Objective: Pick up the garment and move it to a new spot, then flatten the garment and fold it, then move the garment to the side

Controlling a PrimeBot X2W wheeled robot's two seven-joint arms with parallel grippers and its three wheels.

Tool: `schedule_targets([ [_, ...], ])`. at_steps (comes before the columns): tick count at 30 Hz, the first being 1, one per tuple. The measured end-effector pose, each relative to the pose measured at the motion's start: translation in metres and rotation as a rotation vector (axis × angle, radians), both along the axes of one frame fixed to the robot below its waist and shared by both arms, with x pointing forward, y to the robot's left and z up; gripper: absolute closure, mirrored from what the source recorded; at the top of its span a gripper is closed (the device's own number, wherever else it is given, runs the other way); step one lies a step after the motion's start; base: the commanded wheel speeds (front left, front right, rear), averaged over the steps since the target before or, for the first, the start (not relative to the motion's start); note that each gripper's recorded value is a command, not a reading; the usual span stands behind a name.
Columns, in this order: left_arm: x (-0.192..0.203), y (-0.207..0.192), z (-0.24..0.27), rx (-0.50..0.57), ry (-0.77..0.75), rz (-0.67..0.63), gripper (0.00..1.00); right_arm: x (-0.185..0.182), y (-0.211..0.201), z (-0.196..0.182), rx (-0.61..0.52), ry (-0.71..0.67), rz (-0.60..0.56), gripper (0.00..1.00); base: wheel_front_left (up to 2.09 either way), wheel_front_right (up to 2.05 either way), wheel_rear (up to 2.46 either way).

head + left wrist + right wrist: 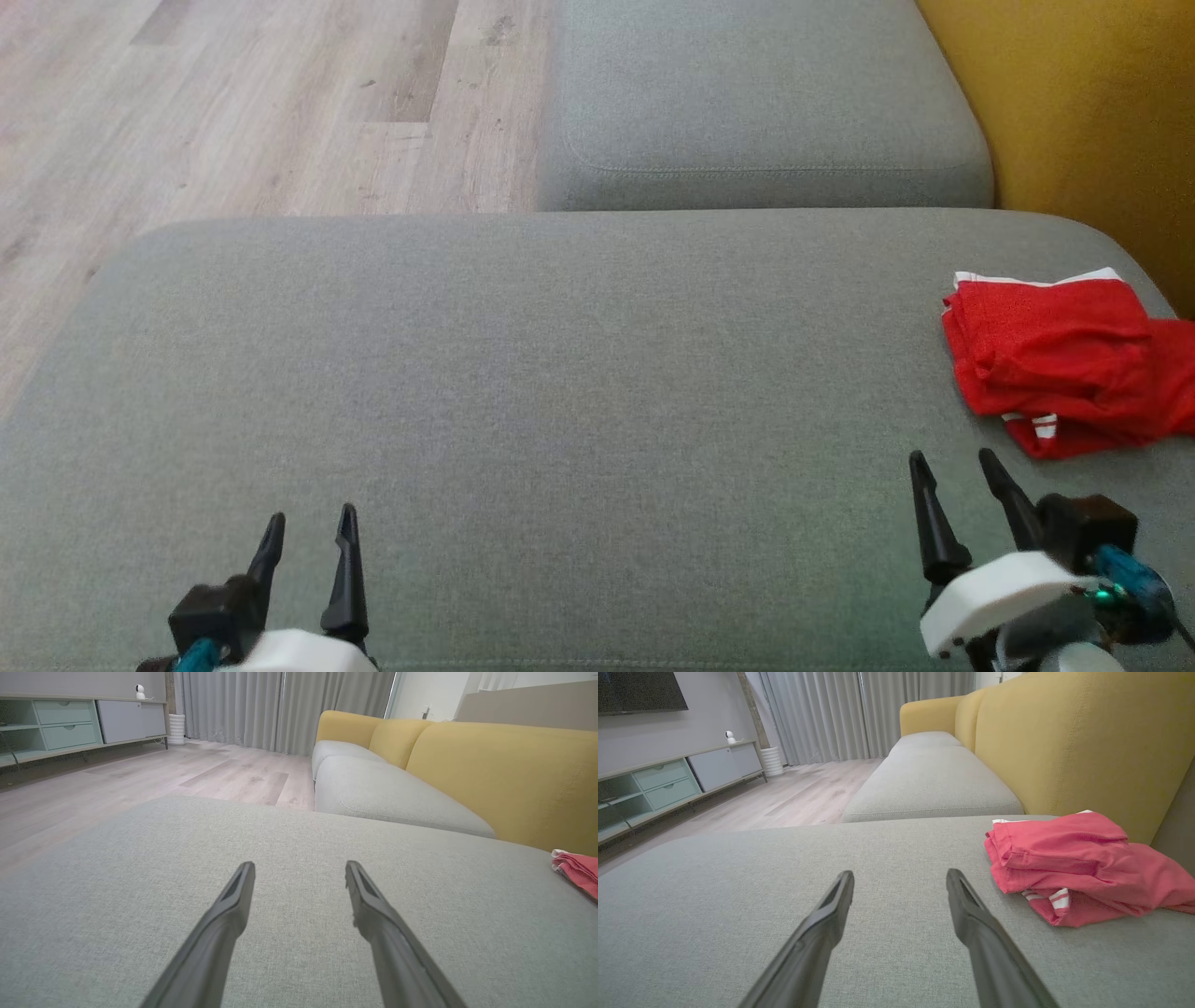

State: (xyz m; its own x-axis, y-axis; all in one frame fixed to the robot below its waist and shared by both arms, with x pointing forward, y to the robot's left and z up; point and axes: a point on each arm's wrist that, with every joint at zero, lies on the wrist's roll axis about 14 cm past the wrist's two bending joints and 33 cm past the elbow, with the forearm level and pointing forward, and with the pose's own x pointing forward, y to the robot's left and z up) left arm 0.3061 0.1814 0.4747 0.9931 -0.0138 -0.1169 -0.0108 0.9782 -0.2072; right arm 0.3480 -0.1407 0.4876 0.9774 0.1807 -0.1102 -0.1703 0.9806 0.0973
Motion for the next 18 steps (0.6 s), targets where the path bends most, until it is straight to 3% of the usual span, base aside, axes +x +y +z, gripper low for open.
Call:
schedule_targets([
  [18,-0.006,0.000,-0.009,0.005,0.041,0.003,0.00,-0.013,0.000,0.001,0.038,-0.004,-0.002,0.00,0.00,0.00,0.00],
])
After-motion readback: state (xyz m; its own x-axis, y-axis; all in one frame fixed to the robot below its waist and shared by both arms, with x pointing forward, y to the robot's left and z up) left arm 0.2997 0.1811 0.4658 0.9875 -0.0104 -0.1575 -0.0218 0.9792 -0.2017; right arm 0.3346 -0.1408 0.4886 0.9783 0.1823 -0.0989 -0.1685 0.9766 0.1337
